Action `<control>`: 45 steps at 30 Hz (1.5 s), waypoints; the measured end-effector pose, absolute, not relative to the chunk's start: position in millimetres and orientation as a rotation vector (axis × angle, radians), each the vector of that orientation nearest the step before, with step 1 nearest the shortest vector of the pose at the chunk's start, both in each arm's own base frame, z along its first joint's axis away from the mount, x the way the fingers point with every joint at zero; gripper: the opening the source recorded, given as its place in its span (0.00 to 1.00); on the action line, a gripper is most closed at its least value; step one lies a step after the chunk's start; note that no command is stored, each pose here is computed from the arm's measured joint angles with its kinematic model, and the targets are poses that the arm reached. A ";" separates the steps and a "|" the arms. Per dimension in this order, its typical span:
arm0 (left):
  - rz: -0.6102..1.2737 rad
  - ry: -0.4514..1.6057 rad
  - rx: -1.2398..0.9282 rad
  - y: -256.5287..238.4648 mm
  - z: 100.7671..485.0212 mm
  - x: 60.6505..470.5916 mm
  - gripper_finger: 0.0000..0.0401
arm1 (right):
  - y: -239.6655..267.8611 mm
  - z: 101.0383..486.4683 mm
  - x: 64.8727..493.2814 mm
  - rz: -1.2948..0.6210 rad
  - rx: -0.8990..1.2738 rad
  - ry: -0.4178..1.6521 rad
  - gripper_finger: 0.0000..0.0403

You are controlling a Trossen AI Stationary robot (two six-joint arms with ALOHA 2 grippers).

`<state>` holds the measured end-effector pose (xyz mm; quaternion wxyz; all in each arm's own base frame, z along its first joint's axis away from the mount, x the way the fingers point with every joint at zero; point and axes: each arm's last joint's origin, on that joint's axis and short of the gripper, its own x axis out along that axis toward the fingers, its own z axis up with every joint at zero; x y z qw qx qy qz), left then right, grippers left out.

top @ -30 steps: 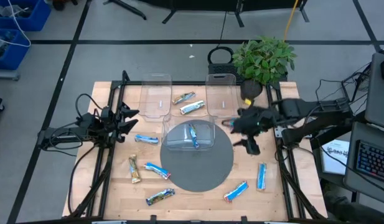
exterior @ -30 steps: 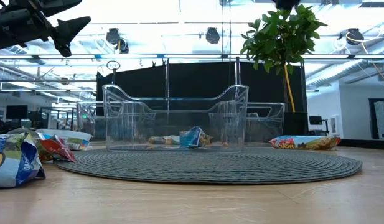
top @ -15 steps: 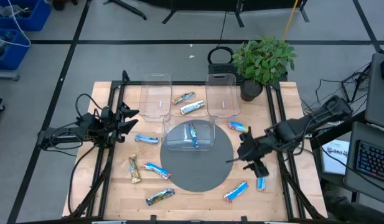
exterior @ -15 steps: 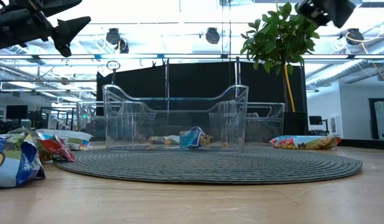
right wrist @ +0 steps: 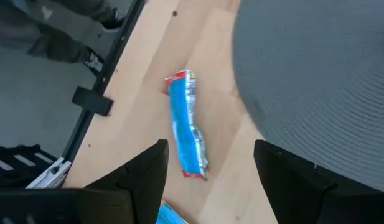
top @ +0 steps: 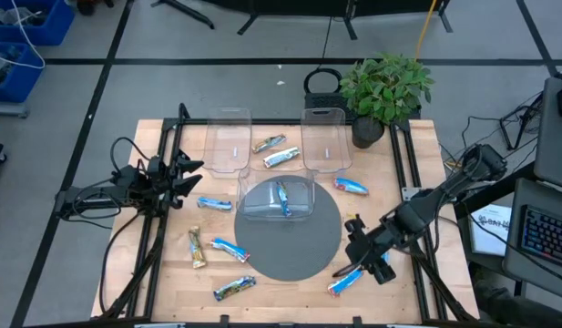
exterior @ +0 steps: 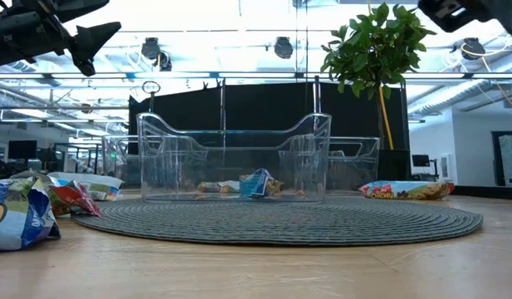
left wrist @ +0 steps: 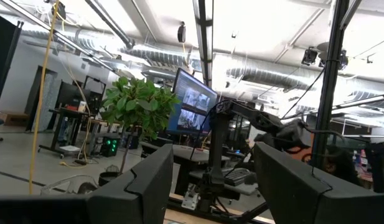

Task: Pick and place Granola Bars by type
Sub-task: Put the red granola bar into the top right transparent bin

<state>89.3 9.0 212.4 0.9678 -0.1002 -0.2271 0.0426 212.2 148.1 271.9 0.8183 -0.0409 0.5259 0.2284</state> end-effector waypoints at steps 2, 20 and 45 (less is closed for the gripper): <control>0.086 -0.459 -0.203 9.0 212.4 89.3 0.56 | 155.3 266.4 213.8 0.500 -0.099 1.131 0.57; 0.086 -0.459 -0.203 9.0 212.4 89.3 0.56 | 184.7 222.7 228.4 0.508 -0.191 1.205 0.57; 0.086 -0.459 -0.203 9.1 212.4 89.3 0.56 | 187.0 170.2 208.8 0.560 -0.189 1.162 0.57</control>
